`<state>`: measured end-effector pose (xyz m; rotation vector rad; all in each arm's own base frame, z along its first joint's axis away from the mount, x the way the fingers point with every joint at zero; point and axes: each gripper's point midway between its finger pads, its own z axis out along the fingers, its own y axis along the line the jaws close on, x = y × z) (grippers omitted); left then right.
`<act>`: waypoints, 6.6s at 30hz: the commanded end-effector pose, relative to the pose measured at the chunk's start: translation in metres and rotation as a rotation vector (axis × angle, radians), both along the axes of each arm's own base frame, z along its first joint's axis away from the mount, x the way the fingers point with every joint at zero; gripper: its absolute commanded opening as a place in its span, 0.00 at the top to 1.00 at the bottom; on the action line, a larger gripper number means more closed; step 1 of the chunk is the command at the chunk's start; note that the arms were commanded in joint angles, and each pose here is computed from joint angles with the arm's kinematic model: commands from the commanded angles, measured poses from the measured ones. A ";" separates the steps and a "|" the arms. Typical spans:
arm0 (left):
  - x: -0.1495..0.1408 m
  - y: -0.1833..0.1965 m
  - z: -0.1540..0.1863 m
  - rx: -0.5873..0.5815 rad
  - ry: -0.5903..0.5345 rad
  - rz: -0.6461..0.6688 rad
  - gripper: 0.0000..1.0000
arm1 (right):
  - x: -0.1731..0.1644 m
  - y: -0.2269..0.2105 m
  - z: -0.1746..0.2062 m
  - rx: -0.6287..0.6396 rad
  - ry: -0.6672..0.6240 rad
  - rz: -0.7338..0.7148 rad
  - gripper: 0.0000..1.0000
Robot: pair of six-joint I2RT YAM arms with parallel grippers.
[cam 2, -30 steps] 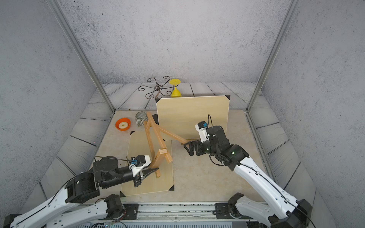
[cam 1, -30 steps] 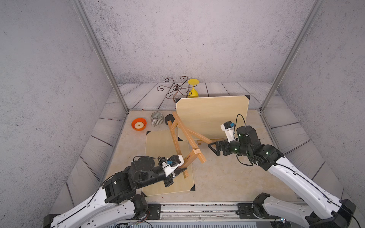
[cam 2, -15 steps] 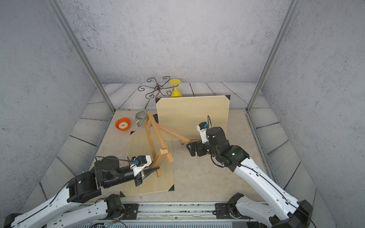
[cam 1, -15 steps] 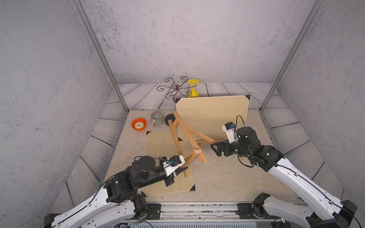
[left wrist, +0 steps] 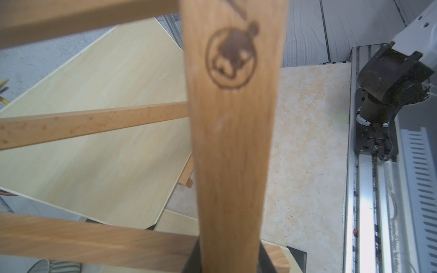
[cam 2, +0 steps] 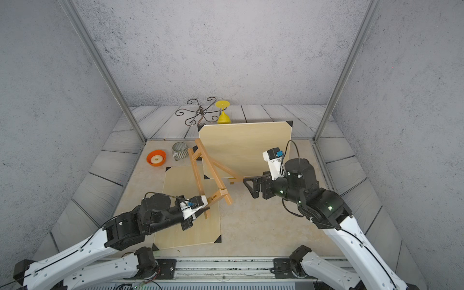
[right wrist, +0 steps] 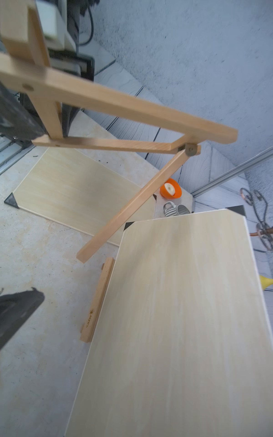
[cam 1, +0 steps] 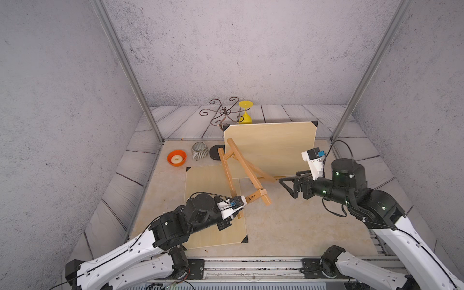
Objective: Assemble the easel
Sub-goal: Unfold the easel, then place the easel at the center of the board.
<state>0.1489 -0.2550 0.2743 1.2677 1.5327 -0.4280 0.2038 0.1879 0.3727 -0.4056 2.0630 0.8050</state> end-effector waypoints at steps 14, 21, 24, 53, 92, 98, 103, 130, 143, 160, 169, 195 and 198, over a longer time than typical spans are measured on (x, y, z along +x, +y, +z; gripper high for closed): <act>0.014 -0.021 0.013 -0.019 -0.176 -0.033 1.00 | -0.002 0.076 0.019 0.128 0.151 0.211 0.03; 0.016 -0.025 0.007 0.003 -0.181 -0.037 1.00 | 0.008 0.107 0.013 0.083 0.142 0.251 0.19; 0.017 -0.026 0.006 0.013 -0.184 -0.037 1.00 | 0.014 0.117 0.008 0.073 0.141 0.254 0.26; 0.017 -0.027 0.001 -0.006 -0.135 -0.016 0.85 | 0.025 0.116 -0.010 0.008 0.058 0.226 1.00; 0.092 -0.086 -0.004 -0.590 0.713 0.469 0.28 | -0.015 0.016 -0.058 0.074 -0.195 0.040 1.00; 0.103 -0.100 -0.018 -0.578 0.716 0.448 0.40 | -0.018 0.014 -0.061 0.093 -0.202 0.040 1.00; 0.112 -0.106 -0.025 -0.577 0.681 0.442 0.53 | -0.019 0.016 -0.068 0.093 -0.192 0.047 1.00; 0.131 -0.091 -0.030 -0.492 0.479 0.522 1.00 | -0.008 -0.009 -0.108 -0.034 -0.135 -0.082 0.45; 0.164 -0.081 -0.035 -0.333 0.249 0.718 1.00 | -0.013 -0.079 -0.079 -0.098 -0.054 -0.387 0.01; 0.140 -0.187 -0.067 -0.284 0.224 0.413 1.00 | -0.031 -0.080 -0.019 0.063 -0.078 -0.344 0.01; 0.150 -0.218 -0.079 -0.253 0.164 0.270 1.00 | -0.032 -0.092 -0.007 0.090 -0.096 -0.391 0.01; 0.156 -0.217 -0.079 -0.241 0.152 0.229 0.52 | -0.030 -0.068 0.013 0.171 -0.121 -0.303 0.01; 0.151 -0.210 -0.069 -0.262 0.162 0.222 0.45 | -0.028 -0.069 0.015 0.174 -0.129 -0.312 0.01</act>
